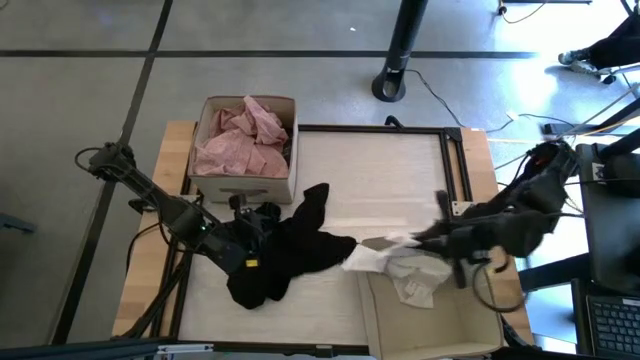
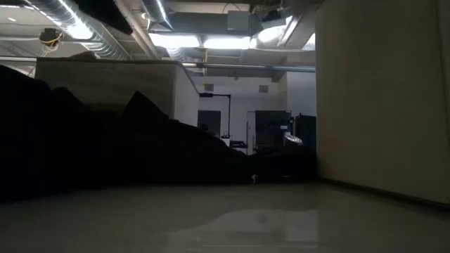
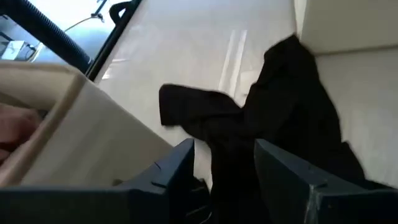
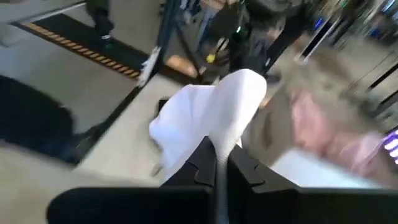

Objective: Sort clothes
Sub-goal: Put the white sock into the bottom white laundry organizer

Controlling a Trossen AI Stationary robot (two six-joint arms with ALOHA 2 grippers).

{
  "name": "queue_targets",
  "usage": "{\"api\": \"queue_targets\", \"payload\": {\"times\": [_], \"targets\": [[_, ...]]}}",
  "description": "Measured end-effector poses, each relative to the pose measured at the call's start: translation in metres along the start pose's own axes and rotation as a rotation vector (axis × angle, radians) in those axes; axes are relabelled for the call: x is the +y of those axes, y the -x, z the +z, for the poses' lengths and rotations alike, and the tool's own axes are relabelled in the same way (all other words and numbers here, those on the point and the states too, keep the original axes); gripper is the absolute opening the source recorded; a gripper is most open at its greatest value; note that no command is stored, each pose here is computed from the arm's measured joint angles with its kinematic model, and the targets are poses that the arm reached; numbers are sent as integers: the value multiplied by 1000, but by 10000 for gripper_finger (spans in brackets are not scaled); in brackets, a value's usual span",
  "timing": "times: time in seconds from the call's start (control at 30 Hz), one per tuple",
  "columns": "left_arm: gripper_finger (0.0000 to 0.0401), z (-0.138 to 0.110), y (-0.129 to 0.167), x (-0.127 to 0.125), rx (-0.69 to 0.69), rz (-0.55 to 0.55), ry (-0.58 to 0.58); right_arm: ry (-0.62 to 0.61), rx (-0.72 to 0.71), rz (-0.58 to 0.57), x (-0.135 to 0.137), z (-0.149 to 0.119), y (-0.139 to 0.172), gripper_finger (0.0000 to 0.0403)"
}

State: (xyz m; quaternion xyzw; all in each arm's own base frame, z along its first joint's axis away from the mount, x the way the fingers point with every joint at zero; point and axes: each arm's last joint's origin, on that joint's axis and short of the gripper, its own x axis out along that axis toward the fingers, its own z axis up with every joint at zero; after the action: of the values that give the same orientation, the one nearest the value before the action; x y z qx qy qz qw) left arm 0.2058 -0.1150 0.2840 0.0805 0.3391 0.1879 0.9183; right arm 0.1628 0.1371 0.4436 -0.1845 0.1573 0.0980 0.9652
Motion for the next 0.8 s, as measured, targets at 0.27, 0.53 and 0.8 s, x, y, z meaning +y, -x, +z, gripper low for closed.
{"api": "queue_targets", "payload": {"times": [0.27,0.53,0.8], "targets": [[158,-29,-21,-10,51,-13,34,-239,357,17,14,-42,29,15],[159,-53,-41,-22,74,-185,114,-298,736,-89,41,-90,6,15],[159,-90,-55,-27,218,-349,192,-355,974,-45,76,-154,-23,26]]}}
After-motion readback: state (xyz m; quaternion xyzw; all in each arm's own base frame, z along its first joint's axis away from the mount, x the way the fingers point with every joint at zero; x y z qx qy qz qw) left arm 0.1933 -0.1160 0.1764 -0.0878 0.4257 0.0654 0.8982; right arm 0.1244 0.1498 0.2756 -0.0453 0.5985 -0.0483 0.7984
